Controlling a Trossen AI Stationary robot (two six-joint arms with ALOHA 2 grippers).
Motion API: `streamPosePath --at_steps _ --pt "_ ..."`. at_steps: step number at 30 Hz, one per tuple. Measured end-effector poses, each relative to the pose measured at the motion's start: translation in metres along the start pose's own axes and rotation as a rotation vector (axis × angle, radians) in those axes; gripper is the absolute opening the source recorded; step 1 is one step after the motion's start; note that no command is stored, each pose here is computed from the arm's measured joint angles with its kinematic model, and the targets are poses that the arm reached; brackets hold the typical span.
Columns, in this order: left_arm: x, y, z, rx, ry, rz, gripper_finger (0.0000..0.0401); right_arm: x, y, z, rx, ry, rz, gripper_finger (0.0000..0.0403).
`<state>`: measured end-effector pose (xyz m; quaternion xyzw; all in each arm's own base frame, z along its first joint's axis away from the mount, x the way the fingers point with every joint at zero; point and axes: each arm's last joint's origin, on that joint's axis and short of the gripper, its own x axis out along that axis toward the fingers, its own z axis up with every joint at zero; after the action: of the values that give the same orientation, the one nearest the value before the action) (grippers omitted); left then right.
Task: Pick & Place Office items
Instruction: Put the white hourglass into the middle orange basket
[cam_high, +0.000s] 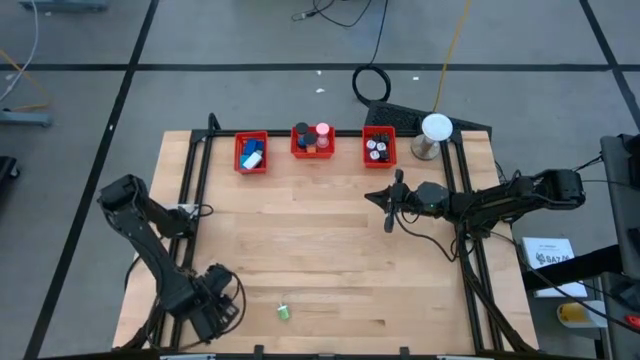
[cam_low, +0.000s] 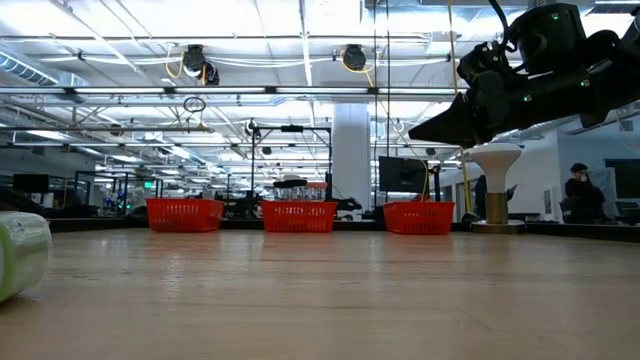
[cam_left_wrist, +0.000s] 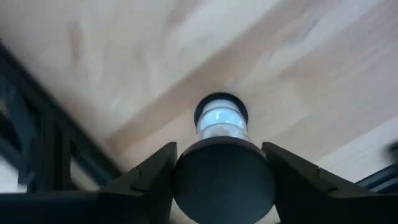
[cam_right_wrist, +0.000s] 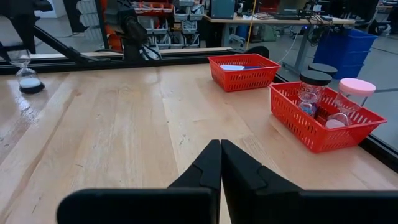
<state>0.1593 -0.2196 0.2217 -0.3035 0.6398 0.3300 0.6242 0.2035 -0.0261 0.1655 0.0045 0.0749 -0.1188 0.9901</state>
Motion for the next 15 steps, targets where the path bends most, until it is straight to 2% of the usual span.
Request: streamPosePath --at_steps 5,7,12,15 --pt "-0.026 0.004 0.045 0.059 -0.217 -0.135 0.0211 0.0 0.0 0.0 -0.001 0.0 0.0 0.0" --pt "-0.034 0.006 0.074 0.116 -0.267 -0.137 0.0211 0.0 0.0 0.0 -0.004 0.0 0.0 0.0" --pt "-0.039 0.014 0.155 0.343 -0.332 -0.084 0.0211 0.0 0.0 -0.001 -0.005 0.007 0.0 0.0" --pt "-0.038 0.016 0.205 0.472 -0.38 -0.151 0.0211 0.0 0.0 -0.001 -0.005 0.009 0.0 0.0"
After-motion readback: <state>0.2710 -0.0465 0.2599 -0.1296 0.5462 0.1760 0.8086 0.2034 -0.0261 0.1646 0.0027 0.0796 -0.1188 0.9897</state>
